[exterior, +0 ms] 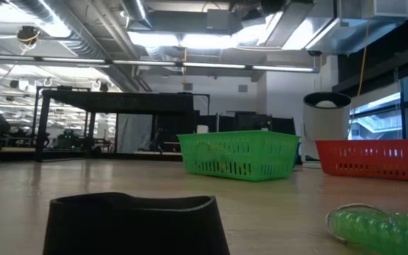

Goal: Pick & Place Office Desk Supplies
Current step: Put the blue rubber band into the green basket

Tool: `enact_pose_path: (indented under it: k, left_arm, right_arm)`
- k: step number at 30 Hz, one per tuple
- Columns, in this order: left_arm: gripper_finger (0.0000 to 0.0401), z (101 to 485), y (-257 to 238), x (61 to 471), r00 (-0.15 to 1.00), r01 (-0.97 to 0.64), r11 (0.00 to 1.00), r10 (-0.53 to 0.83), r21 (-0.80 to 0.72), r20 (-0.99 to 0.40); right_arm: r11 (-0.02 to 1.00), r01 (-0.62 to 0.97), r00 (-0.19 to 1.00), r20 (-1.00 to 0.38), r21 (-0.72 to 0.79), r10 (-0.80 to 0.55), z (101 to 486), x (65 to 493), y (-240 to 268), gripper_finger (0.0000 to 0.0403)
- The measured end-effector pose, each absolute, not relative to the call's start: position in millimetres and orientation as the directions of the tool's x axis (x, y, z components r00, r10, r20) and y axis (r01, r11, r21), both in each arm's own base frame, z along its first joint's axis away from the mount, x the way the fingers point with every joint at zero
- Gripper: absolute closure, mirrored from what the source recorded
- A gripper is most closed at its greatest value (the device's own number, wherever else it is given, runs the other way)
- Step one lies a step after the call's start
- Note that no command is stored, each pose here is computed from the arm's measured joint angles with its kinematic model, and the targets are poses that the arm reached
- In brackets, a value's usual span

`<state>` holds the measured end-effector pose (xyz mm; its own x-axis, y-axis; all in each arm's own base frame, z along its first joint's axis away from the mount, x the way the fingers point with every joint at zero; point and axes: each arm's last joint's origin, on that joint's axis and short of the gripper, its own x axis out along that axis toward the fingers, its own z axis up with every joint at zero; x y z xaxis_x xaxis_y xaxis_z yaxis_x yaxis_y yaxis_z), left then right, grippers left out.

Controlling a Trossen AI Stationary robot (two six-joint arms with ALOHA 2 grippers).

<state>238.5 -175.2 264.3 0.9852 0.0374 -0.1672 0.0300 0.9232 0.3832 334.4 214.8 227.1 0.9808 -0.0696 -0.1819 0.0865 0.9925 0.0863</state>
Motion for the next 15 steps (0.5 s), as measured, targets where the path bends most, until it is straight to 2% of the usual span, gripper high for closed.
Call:
enact_pose_path:
  k: [3, 8, 15]
  left_arm:
    - [0.0396, 266.3, -182.6, 233.3, 0.988, 0.058, 0.912, 0.004, 0.407, -0.152]
    - [0.0396, 269.4, -187.3, 230.1, 0.992, 0.059, 0.914, -0.009, 0.401, -0.126]
    - [0.0395, 262.7, -182.5, 241.1, 0.989, 0.08, 0.912, -0.024, 0.402, -0.143]
  right_arm:
    - [0.994, 0.079, 0.985, -0.159, 0.078, -0.066, 229.9, 338.7, 209.7, 0.0214]
    - [0.998, -0.017, 0.992, -0.127, 0.062, 0.025, 234.4, 343.7, 206.1, 0.0182]
    - [0.998, -0.055, 0.998, -0.023, 0.016, 0.055, 245.8, 347.5, 202.9, 0.0163]
